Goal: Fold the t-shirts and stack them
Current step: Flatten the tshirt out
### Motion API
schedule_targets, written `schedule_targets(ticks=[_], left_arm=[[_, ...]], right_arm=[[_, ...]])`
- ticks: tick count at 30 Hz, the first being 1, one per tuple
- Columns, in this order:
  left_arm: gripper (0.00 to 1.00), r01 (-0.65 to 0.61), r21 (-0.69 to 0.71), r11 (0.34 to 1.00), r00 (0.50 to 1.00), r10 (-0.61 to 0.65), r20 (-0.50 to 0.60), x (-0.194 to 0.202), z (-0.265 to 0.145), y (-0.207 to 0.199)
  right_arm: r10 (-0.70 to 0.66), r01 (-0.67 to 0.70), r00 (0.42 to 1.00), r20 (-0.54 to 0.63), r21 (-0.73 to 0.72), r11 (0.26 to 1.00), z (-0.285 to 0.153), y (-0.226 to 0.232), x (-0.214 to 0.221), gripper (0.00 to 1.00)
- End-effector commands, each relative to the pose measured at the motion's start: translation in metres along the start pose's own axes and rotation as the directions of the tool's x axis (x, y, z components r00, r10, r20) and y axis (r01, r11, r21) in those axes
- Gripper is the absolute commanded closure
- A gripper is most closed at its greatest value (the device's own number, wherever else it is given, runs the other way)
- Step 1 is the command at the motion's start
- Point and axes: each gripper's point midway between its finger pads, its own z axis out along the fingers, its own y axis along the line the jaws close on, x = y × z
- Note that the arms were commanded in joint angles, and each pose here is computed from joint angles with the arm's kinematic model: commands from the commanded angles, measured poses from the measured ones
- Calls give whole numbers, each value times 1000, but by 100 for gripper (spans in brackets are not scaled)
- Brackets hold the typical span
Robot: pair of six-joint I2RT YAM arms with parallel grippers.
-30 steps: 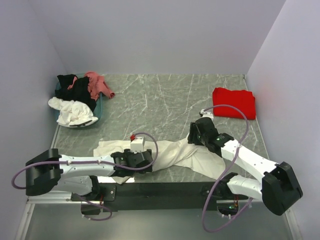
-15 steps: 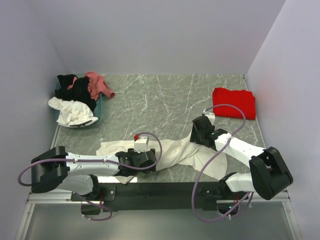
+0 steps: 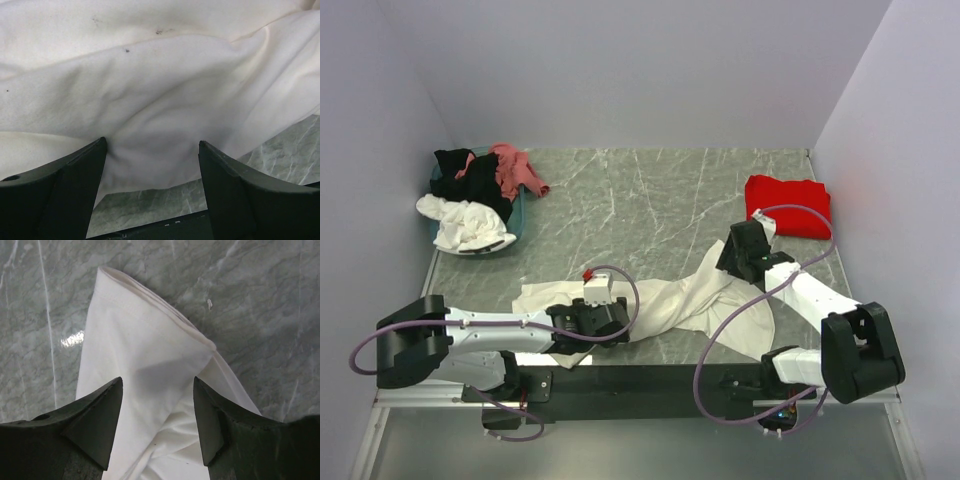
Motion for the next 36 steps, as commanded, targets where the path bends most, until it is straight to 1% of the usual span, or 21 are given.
schedule_targets(ticks=[1, 10, 12, 13, 14, 16, 17, 18, 19, 20, 21, 23, 24, 26, 27, 28, 29, 31, 32, 34, 36], left_arm=[[20, 9, -19, 1000, 1000, -9, -18, 8, -3, 10], [20, 10, -28, 1000, 1000, -11, -12, 7, -5, 15], [19, 13, -29, 999, 1000, -14, -2, 5, -6, 17], [19, 14, -26, 1000, 1000, -14, 0, 4, -7, 16], [19, 16, -24, 1000, 1000, -15, 10, 1, -8, 16], [21, 20, -26, 999, 999, -19, 32, -4, -9, 17], [22, 20, -19, 1000, 999, -19, 43, -8, -11, 16], [26, 22, -13, 1000, 998, -22, 52, -10, -10, 15], [29, 31, -15, 999, 998, -30, 61, -14, -9, 16], [33, 20, -15, 1000, 998, -19, 67, -17, -8, 17], [41, 35, -13, 999, 997, -33, 76, -22, -4, 18], [50, 19, -16, 1000, 996, -17, 83, -28, 2, 21], [58, 29, -22, 999, 996, -27, 82, -32, 6, 25], [65, 15, -7, 1000, 995, -14, 94, -40, 10, 21], [72, 22, -2, 1000, 994, -21, 109, -51, 10, 18], [75, 15, -8, 1000, 993, -14, 120, -57, 10, 17], [82, -1, 6, 1000, 989, 0, 150, -75, 6, 7], [91, -27, -4, 1000, 979, 28, 201, -102, 0, 4], [99, -20, 24, 1000, 971, 14, 240, -124, -8, -9], [100, -28, 34, 999, 959, 17, 281, -151, -18, -14], [96, -26, 65, 998, 945, 3, 326, -175, -34, -28]], right_arm=[[34, -32, 998, 45, -38, 999, -2, 13, -23, 35], [39, -38, 999, -16, 30, 999, 23, 3, -6, 35], [40, -40, 999, -15, 39, 998, 25, 2, -6, 40], [41, -41, 999, -10, 38, 998, 24, 2, -7, 46], [47, -47, 999, 9, 27, 999, 20, 4, -13, 59], [55, -56, 998, 42, 19, 998, 13, 6, -23, 72], [61, -61, 996, 69, 8, 998, 4, 7, -32, 87], [67, -68, 993, 99, 7, 998, -3, 8, -42, 96], [76, -76, 988, 136, -9, 997, -14, 10, -53, 100], [70, -71, 987, 143, 0, 997, -21, 7, -57, 100], [73, -72, 983, 170, -12, 997, -30, 11, -68, 100], [78, -72, 973, 216, -36, 997, -52, 13, -85, 100], [80, -71, 970, 228, -51, 996, -60, 15, -90, 100], [87, -67, 960, 266, -82, 994, -82, 16, -102, 100], [93, -68, 955, 281, -97, 993, -91, 17, -107, 100], [106, -71, 944, 314, -119, 990, -105, 17, -115, 100], [110, -68, 936, 336, -135, 988, -118, 18, -123, 100], [117, -62, 921, 371, -157, 986, -141, 16, -132, 100], [128, -59, 910, 394, -182, 982, -155, 19, -142, 100], [117, -39, 911, 396, -199, 979, -170, 20, -144, 100], [120, -34, 903, 412, -210, 977, -183, 21, -152, 100]])
